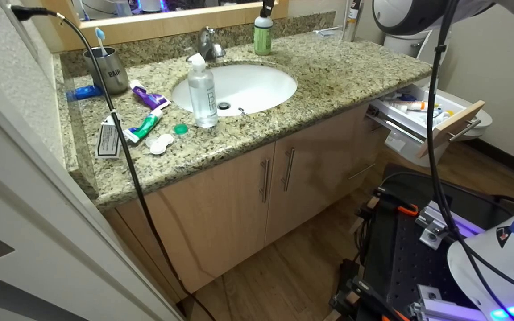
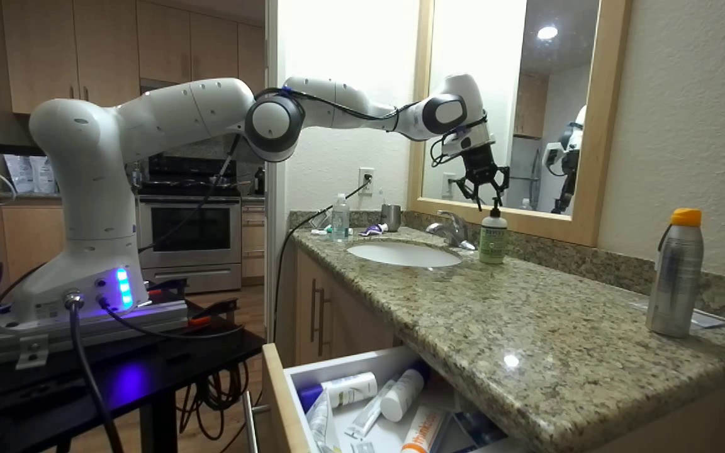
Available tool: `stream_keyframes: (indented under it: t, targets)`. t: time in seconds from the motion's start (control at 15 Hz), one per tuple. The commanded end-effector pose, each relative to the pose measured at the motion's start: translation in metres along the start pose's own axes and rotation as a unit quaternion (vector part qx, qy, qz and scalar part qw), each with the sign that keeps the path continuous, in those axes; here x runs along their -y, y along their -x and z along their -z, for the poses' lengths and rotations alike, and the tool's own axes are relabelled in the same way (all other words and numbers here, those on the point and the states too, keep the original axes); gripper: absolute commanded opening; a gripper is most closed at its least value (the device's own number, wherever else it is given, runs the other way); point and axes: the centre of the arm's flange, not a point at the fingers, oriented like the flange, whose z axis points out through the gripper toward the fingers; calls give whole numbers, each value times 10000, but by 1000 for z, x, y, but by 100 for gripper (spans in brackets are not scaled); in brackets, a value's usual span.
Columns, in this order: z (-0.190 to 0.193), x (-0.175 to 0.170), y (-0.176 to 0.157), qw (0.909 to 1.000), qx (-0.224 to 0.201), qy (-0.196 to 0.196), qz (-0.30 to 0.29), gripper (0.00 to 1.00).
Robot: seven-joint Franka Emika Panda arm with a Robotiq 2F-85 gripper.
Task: Put the white tube in the open drawer then move the green bottle from the right to the left of the sink
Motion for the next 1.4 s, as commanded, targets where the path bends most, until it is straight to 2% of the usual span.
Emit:
stream_keyframes:
  t: [0.0,0.2,0.27,0.67,0.8,1.13,1.33]
  targets:
    - [-2,0,-4,9998,123,-167,-36,23]
    - [-3,1,-4,9997,143,-217,-38,3]
    - [-4,1,-4,9996,143,-226,-34,0]
    - [-5,2,-5,9997,127,-180,-42,2]
    - [5,3,-5,9996,261,32,-35,2]
    - [77,10,12,9916,1261,259,137,2]
    - [123,8,25,9857,1577,390,453,2]
